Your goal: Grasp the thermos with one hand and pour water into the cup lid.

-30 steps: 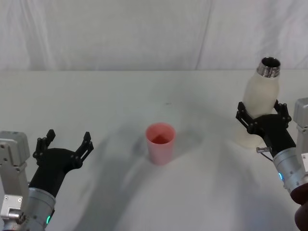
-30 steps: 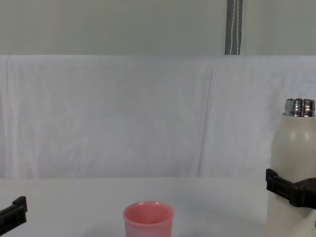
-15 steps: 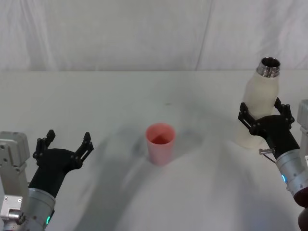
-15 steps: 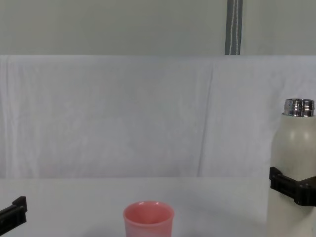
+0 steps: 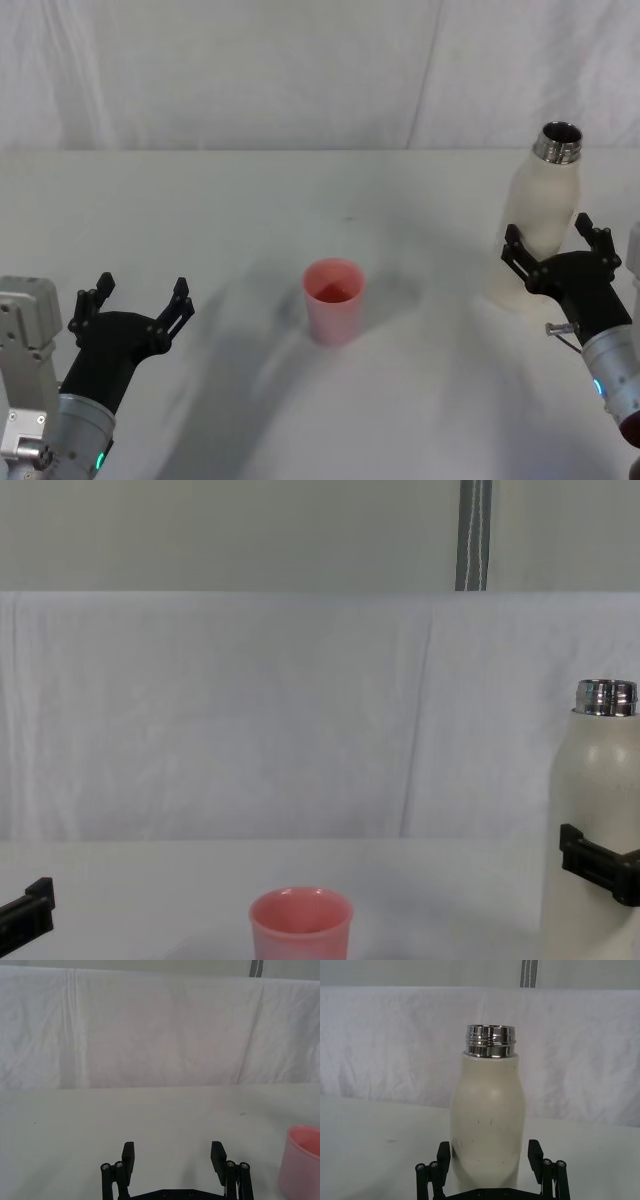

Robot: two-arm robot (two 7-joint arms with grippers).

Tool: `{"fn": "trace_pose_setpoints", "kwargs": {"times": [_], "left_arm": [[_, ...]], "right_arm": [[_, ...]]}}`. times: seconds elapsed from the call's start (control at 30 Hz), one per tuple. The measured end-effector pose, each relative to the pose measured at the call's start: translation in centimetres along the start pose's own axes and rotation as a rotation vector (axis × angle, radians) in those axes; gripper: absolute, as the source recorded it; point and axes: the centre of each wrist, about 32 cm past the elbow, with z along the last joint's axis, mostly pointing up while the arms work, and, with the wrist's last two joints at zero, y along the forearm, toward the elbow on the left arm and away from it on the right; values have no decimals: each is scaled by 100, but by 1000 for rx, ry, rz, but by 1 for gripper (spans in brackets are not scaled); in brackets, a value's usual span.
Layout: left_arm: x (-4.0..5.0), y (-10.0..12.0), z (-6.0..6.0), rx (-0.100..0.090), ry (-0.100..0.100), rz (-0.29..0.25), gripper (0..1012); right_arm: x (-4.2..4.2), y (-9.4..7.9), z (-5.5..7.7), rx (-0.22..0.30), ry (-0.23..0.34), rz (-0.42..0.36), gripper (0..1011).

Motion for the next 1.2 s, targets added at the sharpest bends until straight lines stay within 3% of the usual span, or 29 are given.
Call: {"fn": "trace_pose_setpoints", "kwargs": {"times": [0.6,1.2], "left_arm": [[0,0,0,0,0,0,1001],[0,0,0,0,0,0,1001]], "right_arm": [[16,-303,25,-16,-18,-2,1001],[-145,-514,-56,-52,-14,88,1001]]}}
